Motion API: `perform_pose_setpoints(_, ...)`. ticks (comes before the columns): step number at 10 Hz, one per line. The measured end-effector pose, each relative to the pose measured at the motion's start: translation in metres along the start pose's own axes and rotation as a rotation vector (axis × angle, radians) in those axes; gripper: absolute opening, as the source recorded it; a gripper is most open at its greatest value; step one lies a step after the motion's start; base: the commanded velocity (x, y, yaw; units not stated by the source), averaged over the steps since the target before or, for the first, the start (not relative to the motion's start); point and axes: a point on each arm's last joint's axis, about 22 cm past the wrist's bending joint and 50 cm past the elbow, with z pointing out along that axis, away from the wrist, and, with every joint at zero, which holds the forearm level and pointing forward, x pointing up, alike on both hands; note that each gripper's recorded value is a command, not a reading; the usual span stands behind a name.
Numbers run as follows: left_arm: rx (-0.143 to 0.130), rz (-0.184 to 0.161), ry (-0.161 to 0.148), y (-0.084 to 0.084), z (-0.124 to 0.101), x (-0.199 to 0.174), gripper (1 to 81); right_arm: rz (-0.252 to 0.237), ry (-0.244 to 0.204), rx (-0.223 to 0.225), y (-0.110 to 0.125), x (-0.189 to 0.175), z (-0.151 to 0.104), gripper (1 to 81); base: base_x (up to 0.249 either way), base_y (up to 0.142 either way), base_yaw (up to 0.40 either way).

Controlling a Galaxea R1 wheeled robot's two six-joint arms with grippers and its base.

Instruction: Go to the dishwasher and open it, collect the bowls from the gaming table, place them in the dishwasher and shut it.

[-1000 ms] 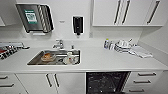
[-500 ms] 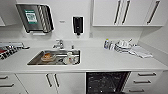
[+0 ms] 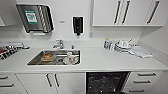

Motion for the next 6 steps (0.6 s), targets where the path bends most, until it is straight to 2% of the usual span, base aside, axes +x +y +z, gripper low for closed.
perform_pose_setpoints(2, 0.002, 0.012, 0.000, 0.008, 0.005, -0.001, 81.1, -0.002, 0.021, -0.016, 0.013, 0.014, -0.002, 81.1, 0.000, 0.000, 0.000)
perform_pose_setpoints(5, 0.063, 0.031, 0.001, -0.002, 0.012, -0.001, 81.1, -0.027, 0.016, -0.010, 0.009, 0.013, -0.001, 81.1, 0.000, 0.000, 0.000)
perform_pose_setpoints(6, 0.080, 0.035, 0.002, 0.001, 0.016, 0.001, 81.1, -0.026, 0.015, -0.007, 0.007, 0.013, -0.001, 81.1, 0.000, 0.000, 0.000)
